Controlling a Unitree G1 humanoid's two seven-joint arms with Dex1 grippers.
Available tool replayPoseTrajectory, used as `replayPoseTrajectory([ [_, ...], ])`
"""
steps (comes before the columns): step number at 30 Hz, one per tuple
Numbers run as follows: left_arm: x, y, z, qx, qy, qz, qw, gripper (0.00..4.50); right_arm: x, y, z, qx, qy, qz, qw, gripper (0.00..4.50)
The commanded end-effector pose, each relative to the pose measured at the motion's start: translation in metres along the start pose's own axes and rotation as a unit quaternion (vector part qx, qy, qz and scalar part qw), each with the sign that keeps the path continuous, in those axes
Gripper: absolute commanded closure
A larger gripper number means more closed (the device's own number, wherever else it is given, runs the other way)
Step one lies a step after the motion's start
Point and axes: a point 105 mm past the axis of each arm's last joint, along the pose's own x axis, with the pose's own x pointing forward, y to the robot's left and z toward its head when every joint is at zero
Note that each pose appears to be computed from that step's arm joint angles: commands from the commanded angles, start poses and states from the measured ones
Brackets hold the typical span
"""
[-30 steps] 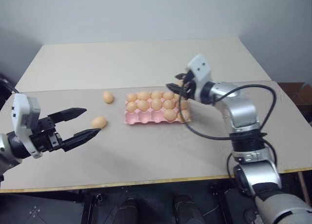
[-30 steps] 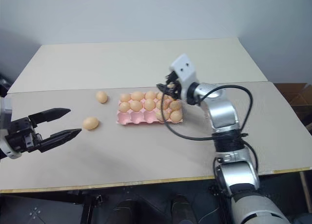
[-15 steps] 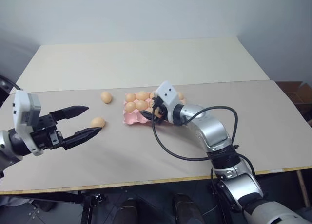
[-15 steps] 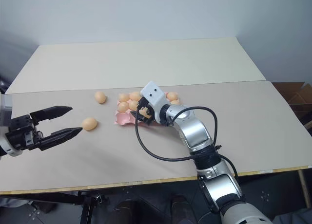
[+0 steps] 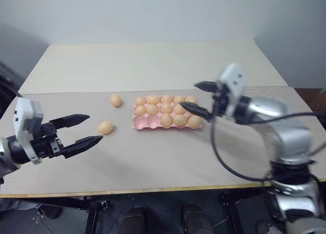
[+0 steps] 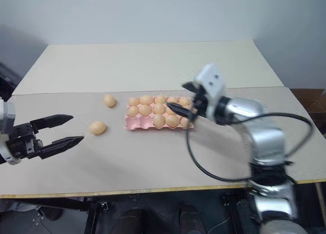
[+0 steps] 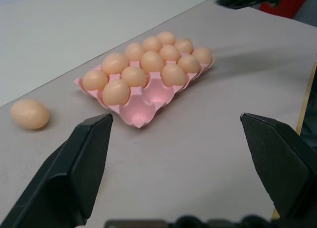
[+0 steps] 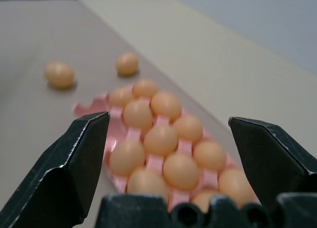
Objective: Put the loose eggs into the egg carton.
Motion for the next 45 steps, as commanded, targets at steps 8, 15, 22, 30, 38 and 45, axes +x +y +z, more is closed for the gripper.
replayPoseTrajectory([
  [8, -0.009, 0.002, -0.001, 0.020, 0.010, 0.011, 1.000, 0.00, -0.058, 0.003, -0.010, -0.023, 0.032, 0.029, 0.999, 0.02],
  [15, -0.005, 0.006, -0.003, 0.018, 0.007, 0.027, 0.999, 0.00, -0.055, 0.003, -0.008, -0.022, 0.026, 0.033, 0.999, 0.02],
  [22, 0.023, 0.046, -0.022, 0.063, 0.061, 0.148, 0.985, 0.00, -0.049, 0.007, -0.005, -0.028, 0.016, 0.050, 0.998, 0.02],
  [30, 0.073, 0.064, -0.068, 0.052, 0.124, 0.146, 0.980, 0.00, -0.047, 0.008, 0.001, -0.033, 0.011, 0.053, 0.998, 0.02],
  [38, 0.099, 0.078, -0.096, 0.046, 0.165, 0.132, 0.976, 0.91, -0.051, 0.009, 0.005, -0.031, 0.006, 0.036, 0.999, 0.00],
  [45, 0.096, 0.084, -0.093, 0.051, 0.154, 0.131, 0.978, 2.75, -0.055, 0.009, 0.004, -0.023, 0.007, 0.017, 1.000, 0.00],
])
